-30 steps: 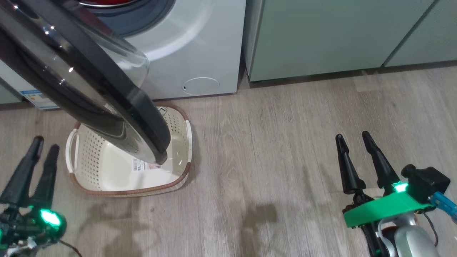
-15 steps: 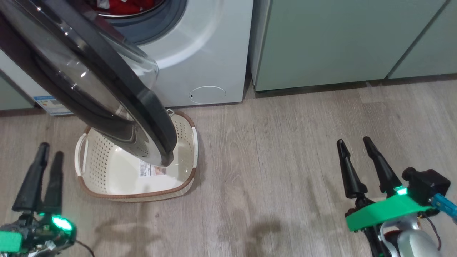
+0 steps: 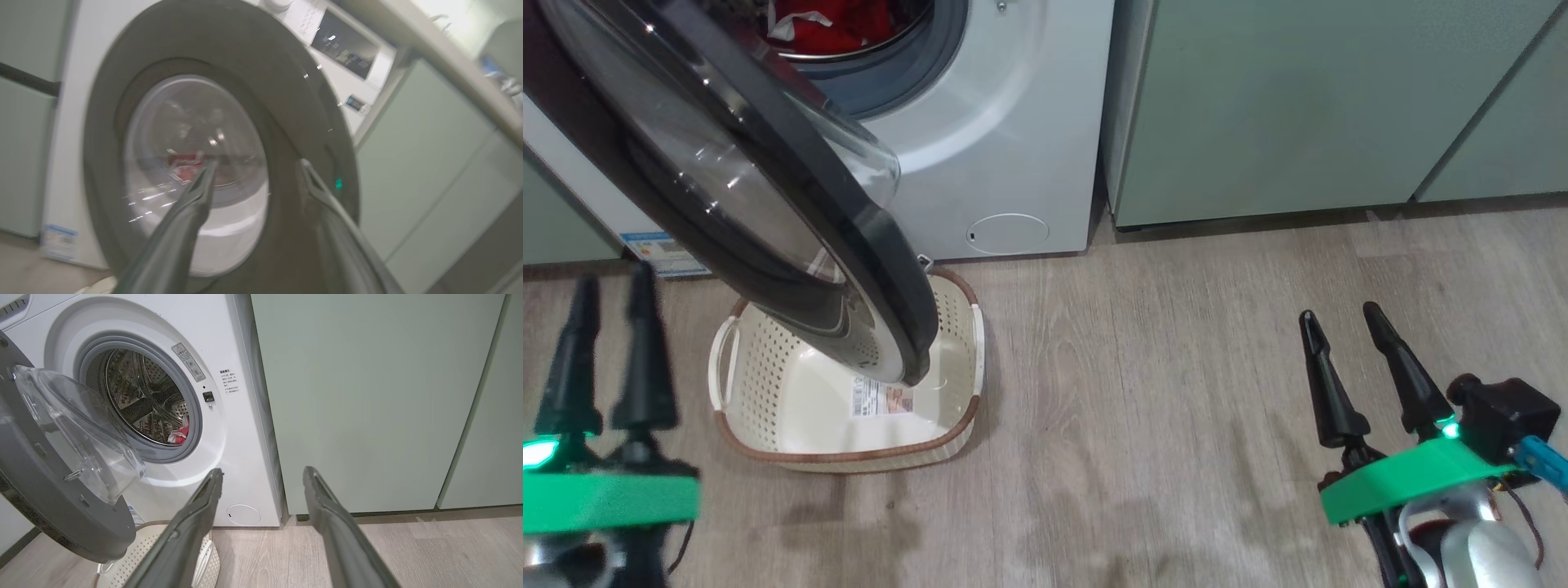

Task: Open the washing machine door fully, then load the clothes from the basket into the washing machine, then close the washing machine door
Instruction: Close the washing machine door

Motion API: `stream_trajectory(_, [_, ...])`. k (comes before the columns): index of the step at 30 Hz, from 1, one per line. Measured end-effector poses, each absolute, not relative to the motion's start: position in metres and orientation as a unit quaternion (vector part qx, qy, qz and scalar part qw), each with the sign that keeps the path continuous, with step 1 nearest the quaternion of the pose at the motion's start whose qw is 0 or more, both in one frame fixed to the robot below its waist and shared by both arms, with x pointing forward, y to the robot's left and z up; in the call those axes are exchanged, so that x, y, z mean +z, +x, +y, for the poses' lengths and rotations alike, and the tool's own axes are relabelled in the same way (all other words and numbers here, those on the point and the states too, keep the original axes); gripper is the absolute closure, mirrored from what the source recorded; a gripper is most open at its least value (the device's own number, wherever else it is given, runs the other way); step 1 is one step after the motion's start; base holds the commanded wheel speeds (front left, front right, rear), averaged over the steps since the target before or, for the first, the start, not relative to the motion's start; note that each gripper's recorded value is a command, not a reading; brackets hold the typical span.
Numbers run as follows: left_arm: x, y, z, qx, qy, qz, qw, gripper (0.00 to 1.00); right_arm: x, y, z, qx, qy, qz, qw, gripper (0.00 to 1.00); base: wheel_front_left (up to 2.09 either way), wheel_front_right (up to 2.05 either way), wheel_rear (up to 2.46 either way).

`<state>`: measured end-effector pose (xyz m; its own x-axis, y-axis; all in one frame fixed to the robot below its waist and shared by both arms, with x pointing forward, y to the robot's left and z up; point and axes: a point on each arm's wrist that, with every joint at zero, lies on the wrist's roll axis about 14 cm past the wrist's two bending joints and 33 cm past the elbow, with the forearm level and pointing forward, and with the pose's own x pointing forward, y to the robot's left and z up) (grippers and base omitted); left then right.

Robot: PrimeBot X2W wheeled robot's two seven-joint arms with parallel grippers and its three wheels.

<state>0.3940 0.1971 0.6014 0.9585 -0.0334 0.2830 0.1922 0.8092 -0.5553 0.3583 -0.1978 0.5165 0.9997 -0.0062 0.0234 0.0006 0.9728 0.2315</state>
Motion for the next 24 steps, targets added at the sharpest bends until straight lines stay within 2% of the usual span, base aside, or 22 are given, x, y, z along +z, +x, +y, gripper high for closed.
stream_trajectory(4, [0.598, 0.392, 0.178, -0.067, -0.19, -0.129, 0.971, 0.0, 0.52, 0.358, -0.197, 0.001, 0.109, -0.014, 0.994, 0.0, 0.0, 0.0, 0.0])
stream_trajectory(11, [0.577, 0.378, 0.156, -0.083, -0.071, -0.104, 0.989, 0.0, 0.52, 0.351, -0.196, 0.002, 0.102, -0.009, 0.995, 0.0, 0.0, 0.0, 0.0])
stream_trajectory(15, [0.559, 0.37, 0.152, -0.087, -0.035, -0.077, 0.993, 0.0, 0.516, 0.342, -0.197, -0.001, 0.098, 0.0, 0.995, 0.0, 0.0, 0.0, 0.0])
stream_trajectory(24, [0.543, 0.36, 0.155, -0.078, -0.016, -0.059, 0.995, 0.0, 0.517, 0.332, -0.197, -0.002, 0.095, 0.001, 0.996, 0.0, 0.0, 0.0, 0.0])
